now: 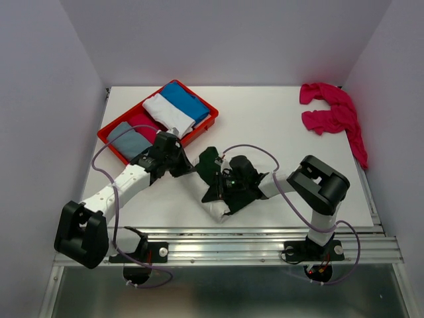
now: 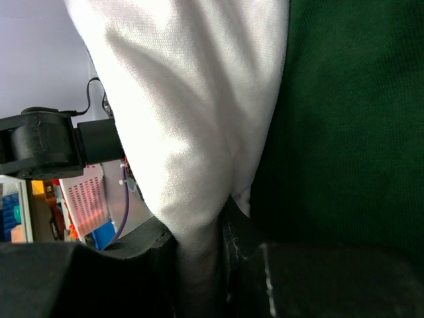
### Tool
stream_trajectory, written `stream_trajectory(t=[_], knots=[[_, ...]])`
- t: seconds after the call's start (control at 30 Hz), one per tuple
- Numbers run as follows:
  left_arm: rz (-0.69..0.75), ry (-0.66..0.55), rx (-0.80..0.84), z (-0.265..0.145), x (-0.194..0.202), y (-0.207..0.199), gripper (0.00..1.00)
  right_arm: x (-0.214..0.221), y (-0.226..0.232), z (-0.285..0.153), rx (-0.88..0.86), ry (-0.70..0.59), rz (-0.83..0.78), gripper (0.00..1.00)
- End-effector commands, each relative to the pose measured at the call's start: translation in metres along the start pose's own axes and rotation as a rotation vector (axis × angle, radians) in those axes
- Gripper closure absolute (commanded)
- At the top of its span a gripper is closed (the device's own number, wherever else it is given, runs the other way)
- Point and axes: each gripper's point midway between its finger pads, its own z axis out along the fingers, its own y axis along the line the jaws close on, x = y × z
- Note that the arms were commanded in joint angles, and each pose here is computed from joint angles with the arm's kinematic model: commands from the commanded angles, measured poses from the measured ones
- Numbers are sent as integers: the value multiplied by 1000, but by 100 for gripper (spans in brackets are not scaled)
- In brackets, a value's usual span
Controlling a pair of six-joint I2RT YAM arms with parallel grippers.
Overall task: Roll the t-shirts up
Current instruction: Roll the T-shirt to the center of the board.
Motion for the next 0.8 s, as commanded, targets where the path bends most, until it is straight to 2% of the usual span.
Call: stream_trajectory(t=[0.0, 0.2, 0.43, 0.63, 0.7, 0.73, 0.77], knots=[[29, -46, -13, -13, -1, 6, 100, 7, -12, -3, 13, 19, 43, 99], [52, -3, -19, -8, 20, 19, 100, 6, -13, -4, 6, 23, 50, 99], [58, 1, -5, 13, 17, 15, 100, 4, -18, -4, 12, 22, 63, 99], [51, 37, -64, 42, 19, 28, 100, 2, -22, -8, 46, -9, 43, 99], [47, 58, -86, 50, 23, 34, 100, -3, -34, -14, 141, -45, 17, 88], [46, 64, -90, 52, 24, 36, 100, -5, -36, -17, 165, -58, 7, 75], [45, 70, -93, 53, 26, 37, 100, -5, -39, -21, 191, -71, -2, 65]])
